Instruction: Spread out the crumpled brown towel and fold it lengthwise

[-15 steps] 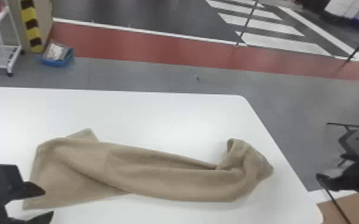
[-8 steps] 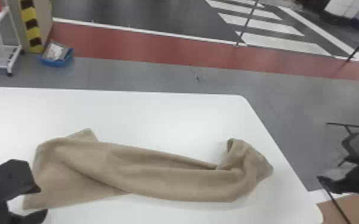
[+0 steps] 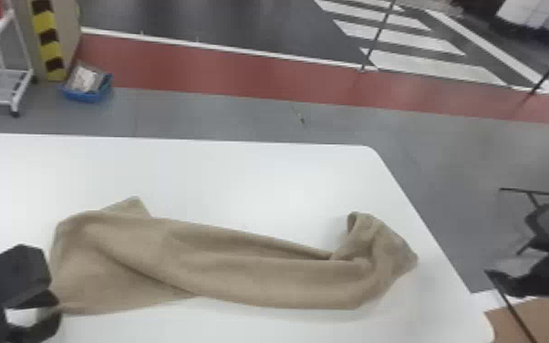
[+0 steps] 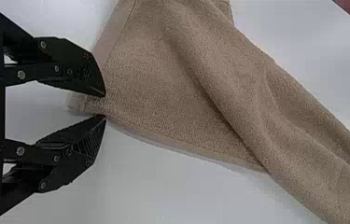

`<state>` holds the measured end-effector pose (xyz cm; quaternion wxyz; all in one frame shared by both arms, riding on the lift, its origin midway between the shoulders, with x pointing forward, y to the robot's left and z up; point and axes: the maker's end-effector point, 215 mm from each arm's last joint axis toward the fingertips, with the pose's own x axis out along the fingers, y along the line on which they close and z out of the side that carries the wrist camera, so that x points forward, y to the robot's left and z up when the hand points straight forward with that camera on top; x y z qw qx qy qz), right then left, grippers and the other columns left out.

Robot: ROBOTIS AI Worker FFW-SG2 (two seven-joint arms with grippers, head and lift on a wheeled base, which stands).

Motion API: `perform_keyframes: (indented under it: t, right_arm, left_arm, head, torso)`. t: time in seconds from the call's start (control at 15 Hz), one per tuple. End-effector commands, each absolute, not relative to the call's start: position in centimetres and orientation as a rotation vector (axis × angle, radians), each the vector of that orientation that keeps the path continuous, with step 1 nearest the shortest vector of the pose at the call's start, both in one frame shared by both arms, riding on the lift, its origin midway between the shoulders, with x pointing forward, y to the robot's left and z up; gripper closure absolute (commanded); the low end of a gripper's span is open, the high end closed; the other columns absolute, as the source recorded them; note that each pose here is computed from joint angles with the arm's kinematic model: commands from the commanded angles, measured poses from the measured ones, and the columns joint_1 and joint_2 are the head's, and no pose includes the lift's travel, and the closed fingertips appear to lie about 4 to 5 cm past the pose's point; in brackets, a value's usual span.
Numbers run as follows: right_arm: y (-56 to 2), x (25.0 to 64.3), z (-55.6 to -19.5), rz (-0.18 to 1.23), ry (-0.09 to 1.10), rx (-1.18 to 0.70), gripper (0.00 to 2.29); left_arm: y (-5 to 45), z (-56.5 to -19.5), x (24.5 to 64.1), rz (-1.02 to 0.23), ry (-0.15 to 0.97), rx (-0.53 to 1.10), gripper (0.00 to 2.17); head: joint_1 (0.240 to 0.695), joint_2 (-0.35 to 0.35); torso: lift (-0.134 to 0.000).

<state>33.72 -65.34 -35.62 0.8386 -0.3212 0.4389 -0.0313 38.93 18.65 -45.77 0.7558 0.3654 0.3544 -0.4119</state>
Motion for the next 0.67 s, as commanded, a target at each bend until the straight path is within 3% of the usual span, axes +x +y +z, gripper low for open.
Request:
perform_keyframes:
  t: [0.0, 0.07, 0.13, 0.33, 0.6]
  right_arm:
    - [-65.4, 33.6, -35.6, -0.069, 0.929, -0.678, 0.07]
    - [-65.4, 33.6, -35.6, -0.069, 0.929, -0.678, 0.07]
    - [-65.4, 33.7, -35.5, -0.067, 0.926, -0.684, 0.07]
    - [-64.2, 35.5, -35.1, -0.010, 0.893, -0.786, 0.08]
    - [-61.9, 39.4, -37.3, 0.170, 0.937, -1.037, 0.09]
  left_arm:
    - [18.8, -45.9, 39.2, -0.891, 0.777, 0.797, 0.97]
    - [18.8, -45.9, 39.3, -0.890, 0.776, 0.798, 1.03]
    - [18.8, -45.9, 39.3, -0.886, 0.776, 0.801, 1.23]
    - [18.9, -45.5, 39.2, -0.893, 0.774, 0.805, 1.26]
    - [18.8, -45.7, 38.9, -0.897, 0.780, 0.802, 1.26]
  head:
    - [0.695, -0.350]
    - [0.695, -0.350]
    - [0.695, -0.350]
    - [0.695, -0.350]
    - [0.695, -0.350]
  torso:
    - [-0.124]
    - [-0.124]
    - [-0.124]
    - [-0.124]
    - [-0.124]
